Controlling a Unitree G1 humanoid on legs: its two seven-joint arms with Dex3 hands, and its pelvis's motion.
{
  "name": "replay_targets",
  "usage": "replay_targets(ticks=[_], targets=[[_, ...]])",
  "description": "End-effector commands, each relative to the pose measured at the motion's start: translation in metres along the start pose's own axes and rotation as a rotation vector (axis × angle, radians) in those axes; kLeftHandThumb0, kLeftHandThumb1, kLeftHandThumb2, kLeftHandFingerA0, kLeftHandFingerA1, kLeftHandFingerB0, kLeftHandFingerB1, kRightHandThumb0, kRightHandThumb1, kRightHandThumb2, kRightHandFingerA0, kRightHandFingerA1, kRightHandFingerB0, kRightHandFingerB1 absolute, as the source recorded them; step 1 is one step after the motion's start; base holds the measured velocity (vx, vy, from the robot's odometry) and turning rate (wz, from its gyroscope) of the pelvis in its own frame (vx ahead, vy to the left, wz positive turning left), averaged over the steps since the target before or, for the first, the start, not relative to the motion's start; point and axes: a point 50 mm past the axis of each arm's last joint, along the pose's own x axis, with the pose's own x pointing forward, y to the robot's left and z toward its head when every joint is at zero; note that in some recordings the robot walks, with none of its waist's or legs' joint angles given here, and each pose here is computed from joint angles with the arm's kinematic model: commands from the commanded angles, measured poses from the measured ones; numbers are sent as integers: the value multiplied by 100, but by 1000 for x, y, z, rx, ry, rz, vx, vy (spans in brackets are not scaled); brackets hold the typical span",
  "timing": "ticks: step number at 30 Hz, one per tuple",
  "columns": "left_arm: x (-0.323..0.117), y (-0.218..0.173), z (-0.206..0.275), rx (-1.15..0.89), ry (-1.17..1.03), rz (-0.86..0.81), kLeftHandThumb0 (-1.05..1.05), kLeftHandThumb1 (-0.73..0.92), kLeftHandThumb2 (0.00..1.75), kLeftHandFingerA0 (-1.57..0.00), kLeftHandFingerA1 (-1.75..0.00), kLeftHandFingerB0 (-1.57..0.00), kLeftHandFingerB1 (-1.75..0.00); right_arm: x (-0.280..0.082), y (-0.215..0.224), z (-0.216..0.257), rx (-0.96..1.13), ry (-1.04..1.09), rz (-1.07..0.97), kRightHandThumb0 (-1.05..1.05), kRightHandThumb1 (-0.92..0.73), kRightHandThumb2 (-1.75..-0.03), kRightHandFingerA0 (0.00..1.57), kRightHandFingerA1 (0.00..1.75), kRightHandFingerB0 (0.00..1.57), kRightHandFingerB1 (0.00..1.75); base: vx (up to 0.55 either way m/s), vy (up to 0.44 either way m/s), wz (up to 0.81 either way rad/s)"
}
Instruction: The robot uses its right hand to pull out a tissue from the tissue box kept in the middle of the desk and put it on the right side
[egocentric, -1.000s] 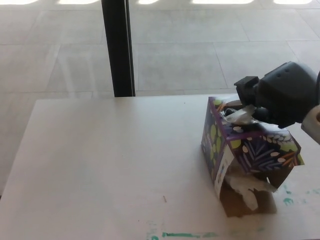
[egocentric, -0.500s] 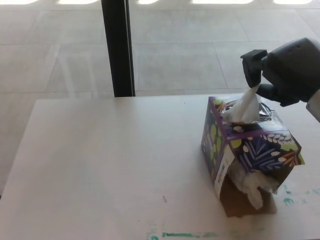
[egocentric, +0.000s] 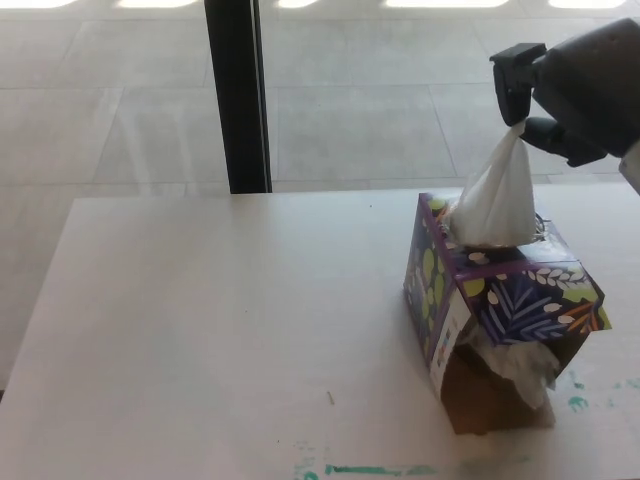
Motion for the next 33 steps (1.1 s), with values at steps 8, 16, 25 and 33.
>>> replay_targets(ticks=[8, 16, 25, 33], targets=[[-4, 7, -1, 23, -7, 16, -105, 90, 87, -76, -117, -53, -98, 9, -22, -16, -32, 61, -102, -26, -57, -89, 117, 170, 74, 139, 0, 0, 0], [-5, 9, -1, 22, -4, 11, -105, 90, 87, -75, -116, -53, -98, 11, -33, -27, -42, 89, -130, -28, -51, -87, 96, 175, 70, 160, 0, 0, 0], [-6, 11, -6, 22, 15, 25, -105, 89, 86, -75, -118, -54, -99, 18, -59, -43, -96, 155, -195, -29, -54, -89, 97, 175, 69, 160, 0, 0, 0], [-8, 12, -5, 37, 4, 21, -105, 91, 86, -72, -119, -54, -99, 21, -94, -67, -125, 235, -256, -25, -50, -96, 115, 175, 72, 142, 0, 0, 0]])
